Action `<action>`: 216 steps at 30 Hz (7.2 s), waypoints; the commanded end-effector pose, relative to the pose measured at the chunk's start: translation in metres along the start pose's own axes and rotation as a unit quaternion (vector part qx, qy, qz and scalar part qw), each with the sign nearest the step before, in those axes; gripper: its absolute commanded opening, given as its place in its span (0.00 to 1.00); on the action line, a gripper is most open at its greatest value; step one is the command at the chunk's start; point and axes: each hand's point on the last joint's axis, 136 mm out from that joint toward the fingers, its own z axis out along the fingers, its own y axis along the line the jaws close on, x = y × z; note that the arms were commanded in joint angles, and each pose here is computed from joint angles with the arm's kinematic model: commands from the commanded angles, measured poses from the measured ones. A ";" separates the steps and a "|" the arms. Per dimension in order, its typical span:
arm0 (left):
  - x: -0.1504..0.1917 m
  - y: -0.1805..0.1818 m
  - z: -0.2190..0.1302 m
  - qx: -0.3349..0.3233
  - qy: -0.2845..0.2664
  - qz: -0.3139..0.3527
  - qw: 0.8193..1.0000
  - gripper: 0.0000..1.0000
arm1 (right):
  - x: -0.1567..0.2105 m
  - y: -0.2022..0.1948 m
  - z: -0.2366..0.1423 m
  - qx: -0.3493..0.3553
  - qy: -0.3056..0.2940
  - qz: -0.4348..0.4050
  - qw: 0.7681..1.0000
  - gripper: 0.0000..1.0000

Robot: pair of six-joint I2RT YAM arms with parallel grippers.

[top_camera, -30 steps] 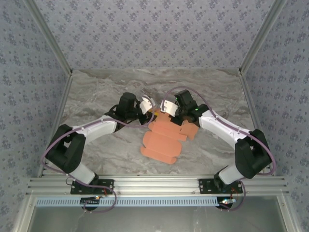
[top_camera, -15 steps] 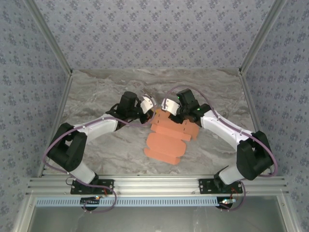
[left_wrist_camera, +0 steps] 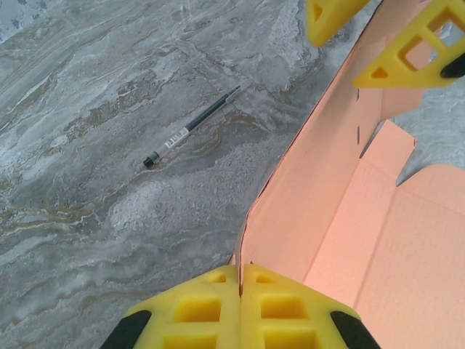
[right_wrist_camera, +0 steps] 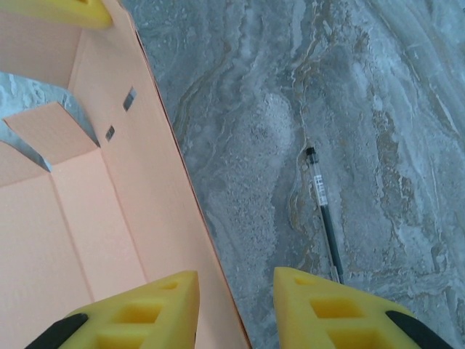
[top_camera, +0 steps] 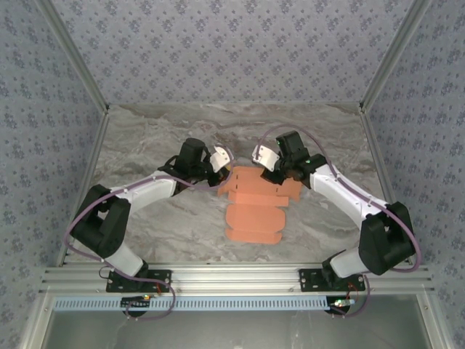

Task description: Fold the paper box

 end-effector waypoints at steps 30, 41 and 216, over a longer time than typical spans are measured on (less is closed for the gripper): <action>-0.025 0.010 -0.023 -0.026 -0.029 0.003 0.999 0.21 | 0.011 -0.002 0.005 -0.006 0.041 -0.022 0.999 0.00; -0.002 0.053 -0.082 -0.149 -0.056 -0.175 0.972 0.38 | -0.005 0.002 -0.011 0.013 0.003 -0.029 0.999 0.00; 0.033 0.023 0.062 -0.024 -0.097 -0.139 0.985 0.37 | 0.019 -0.009 0.026 0.291 0.076 -0.275 0.913 0.00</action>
